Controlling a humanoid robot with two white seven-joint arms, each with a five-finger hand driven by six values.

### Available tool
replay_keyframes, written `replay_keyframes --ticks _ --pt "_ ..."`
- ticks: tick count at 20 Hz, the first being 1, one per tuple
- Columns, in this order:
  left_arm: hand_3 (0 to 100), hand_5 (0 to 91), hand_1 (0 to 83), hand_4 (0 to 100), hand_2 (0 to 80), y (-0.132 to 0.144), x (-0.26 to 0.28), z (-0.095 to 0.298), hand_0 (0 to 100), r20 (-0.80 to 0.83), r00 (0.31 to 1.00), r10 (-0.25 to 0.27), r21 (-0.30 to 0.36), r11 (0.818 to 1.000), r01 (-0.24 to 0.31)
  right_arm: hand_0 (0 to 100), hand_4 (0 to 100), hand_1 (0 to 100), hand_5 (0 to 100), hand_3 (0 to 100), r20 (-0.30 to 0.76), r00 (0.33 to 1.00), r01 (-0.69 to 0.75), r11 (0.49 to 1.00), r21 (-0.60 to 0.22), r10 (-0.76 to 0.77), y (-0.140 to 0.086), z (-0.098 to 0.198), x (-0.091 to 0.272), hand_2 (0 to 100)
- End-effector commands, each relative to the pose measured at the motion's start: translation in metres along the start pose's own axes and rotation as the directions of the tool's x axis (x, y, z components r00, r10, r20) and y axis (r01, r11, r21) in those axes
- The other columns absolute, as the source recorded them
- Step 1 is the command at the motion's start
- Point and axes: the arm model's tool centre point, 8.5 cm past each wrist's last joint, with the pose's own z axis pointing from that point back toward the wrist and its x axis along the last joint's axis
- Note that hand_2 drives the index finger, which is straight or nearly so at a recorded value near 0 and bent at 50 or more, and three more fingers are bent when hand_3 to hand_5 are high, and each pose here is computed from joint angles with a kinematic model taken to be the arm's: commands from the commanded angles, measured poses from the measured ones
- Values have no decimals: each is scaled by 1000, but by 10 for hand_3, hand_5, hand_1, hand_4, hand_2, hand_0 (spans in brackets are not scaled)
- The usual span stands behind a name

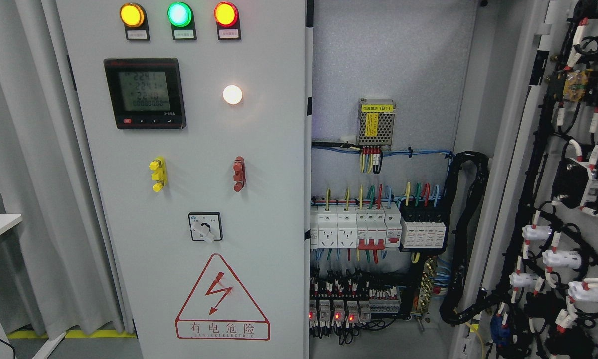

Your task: Open door with both hands

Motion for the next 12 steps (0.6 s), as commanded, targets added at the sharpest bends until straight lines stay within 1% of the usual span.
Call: replay_keyframes --ticks 1,6,12 --pt "27 0 0 37 28 -10 -33 6 296 -89 991 99 20 995 -98 218 0 0 0 0 392 919 -34 999 -3 33 0 -2 136 0" --pt "28 0 0 37 27 -10 -30 5 296 -83 991 100 18 995 -99 218 0 0 0 0 532 846 -36 999 -9 35 -1 -16 176 0" --pt "27 0 0 37 27 -10 -26 4 296 -77 992 101 18 995 -100 218 0 0 0 0 639 766 -81 997 -14 71 -7 -45 232 0"
